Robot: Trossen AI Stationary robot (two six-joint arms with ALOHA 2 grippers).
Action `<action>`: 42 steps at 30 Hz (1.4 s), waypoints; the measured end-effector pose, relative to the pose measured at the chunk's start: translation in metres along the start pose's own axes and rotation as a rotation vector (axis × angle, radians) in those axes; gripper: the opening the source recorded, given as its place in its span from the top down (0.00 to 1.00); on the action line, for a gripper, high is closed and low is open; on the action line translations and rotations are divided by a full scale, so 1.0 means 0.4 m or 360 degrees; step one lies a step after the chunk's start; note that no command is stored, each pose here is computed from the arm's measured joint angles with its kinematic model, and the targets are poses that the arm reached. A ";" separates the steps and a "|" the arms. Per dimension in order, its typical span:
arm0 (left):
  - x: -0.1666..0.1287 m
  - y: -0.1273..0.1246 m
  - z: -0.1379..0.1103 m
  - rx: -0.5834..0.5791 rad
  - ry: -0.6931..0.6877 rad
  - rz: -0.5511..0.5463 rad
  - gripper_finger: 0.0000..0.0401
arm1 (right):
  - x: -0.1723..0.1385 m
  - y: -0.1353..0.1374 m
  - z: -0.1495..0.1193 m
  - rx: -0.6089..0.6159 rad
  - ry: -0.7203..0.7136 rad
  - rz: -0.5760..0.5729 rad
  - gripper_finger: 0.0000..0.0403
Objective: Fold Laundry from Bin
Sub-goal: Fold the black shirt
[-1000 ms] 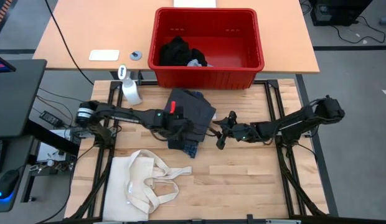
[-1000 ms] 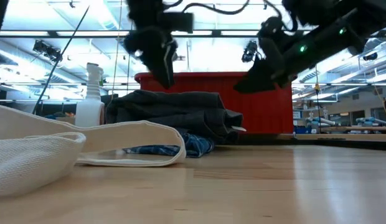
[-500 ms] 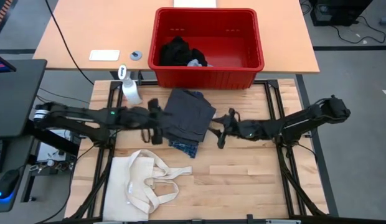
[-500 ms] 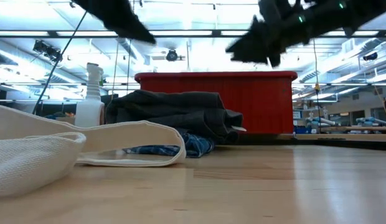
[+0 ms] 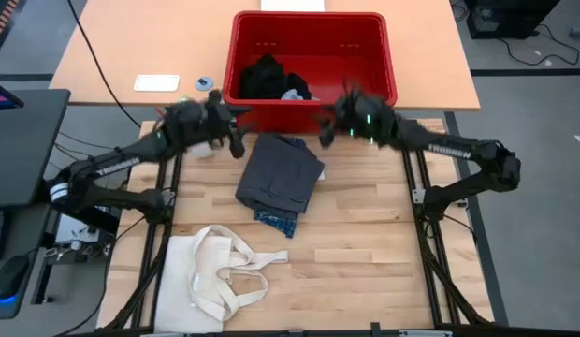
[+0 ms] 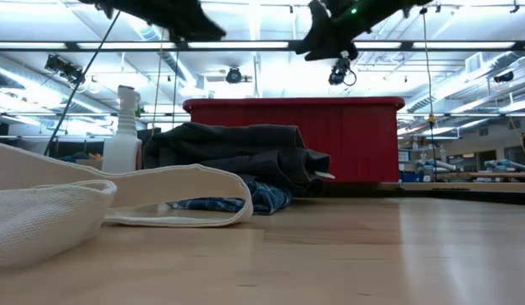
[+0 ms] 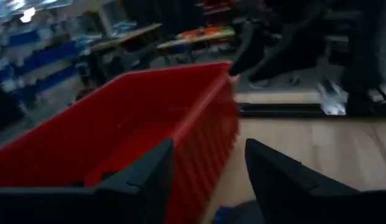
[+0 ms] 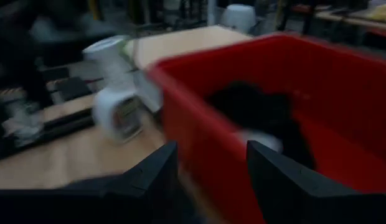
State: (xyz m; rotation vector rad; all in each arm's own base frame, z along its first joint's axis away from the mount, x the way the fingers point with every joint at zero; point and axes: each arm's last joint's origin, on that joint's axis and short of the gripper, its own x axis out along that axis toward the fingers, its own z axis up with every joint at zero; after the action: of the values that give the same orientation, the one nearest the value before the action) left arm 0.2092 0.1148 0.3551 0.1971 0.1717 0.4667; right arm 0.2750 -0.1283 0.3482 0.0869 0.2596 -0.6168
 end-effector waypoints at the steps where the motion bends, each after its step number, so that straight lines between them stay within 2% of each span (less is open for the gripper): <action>1: 0.013 0.026 -0.006 -0.0045 0.0060 -0.0021 0.52 | 0.010 -0.023 0.017 0.0000 0.0005 -0.0004 0.51; 6: 0.122 0.132 0.005 -0.0085 0.0179 -0.0036 0.55 | 0.078 -0.149 0.076 0.0011 -0.0034 0.0001 0.51; 13: 0.275 0.274 0.030 -0.0086 0.0310 0.0081 0.55 | 0.208 -0.319 0.080 0.0035 0.0040 -0.0227 0.51; 19: 0.379 0.357 0.018 -0.0124 0.0444 0.0105 0.55 | 0.319 -0.436 0.028 0.0010 0.0202 -0.0161 0.50; 24: 0.421 0.366 -0.014 0.0046 0.0331 0.0077 0.55 | 0.403 -0.504 -0.038 -0.0029 0.0366 -0.0156 0.44; 29: 0.395 0.365 -0.074 0.0120 0.0202 0.0152 0.55 | 0.471 -0.529 -0.078 -0.0104 0.0460 -0.0009 0.34; 33: 0.326 0.353 -0.081 0.0165 0.0097 0.0213 0.55 | 0.512 -0.511 -0.042 -0.0140 0.0358 0.0224 0.24; 37: 0.266 0.330 -0.082 0.0175 0.0098 0.0219 0.55 | 0.554 -0.475 -0.010 -0.0225 0.0264 0.0487 0.17; 42: 0.183 0.301 -0.067 0.0215 0.0005 0.0268 0.55 | 0.600 -0.409 0.029 -0.0468 0.0139 0.0548 0.14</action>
State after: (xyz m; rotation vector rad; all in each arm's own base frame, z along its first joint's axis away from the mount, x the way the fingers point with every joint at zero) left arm 0.2164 0.2578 0.3479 0.3447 0.1909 0.6236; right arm 0.3705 -0.3975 0.2950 -0.1233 0.4073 -0.2288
